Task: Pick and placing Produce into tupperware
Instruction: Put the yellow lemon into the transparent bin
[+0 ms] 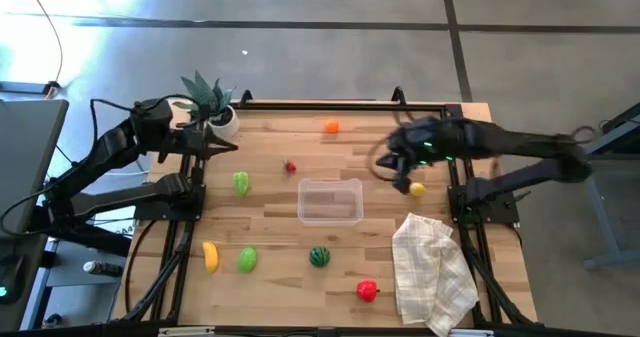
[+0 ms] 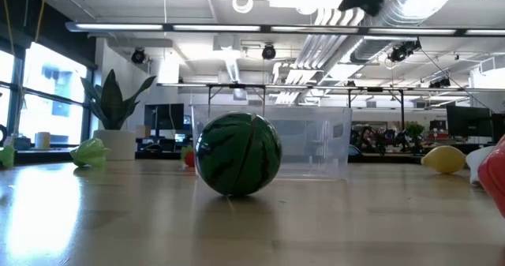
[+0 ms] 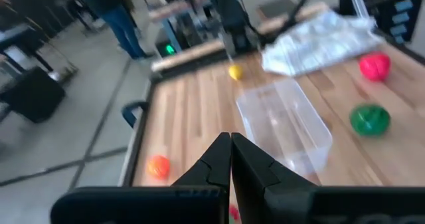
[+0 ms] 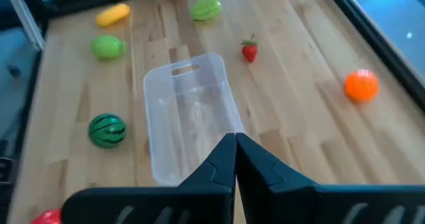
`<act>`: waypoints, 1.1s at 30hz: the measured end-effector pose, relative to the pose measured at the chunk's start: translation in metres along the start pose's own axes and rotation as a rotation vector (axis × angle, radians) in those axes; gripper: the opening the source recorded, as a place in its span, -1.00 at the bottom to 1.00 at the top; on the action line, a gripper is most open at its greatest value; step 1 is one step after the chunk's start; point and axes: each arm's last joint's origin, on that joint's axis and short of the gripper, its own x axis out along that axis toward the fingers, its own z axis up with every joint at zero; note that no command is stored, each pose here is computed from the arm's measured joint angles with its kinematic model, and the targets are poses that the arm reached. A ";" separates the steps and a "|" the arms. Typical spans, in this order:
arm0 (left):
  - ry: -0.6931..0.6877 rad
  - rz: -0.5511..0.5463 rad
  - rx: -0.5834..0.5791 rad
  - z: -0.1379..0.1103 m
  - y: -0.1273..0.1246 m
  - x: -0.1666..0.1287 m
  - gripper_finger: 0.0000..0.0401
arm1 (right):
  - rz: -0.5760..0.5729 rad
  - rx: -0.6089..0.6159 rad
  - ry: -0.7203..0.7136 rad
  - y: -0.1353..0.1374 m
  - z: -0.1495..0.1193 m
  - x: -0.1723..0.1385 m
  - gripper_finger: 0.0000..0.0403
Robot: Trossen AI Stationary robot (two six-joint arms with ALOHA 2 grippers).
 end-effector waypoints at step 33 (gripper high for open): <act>0.233 -0.220 -0.088 -0.021 0.002 0.032 -0.98 | -0.062 -0.217 0.005 -0.015 -0.070 -0.060 -0.42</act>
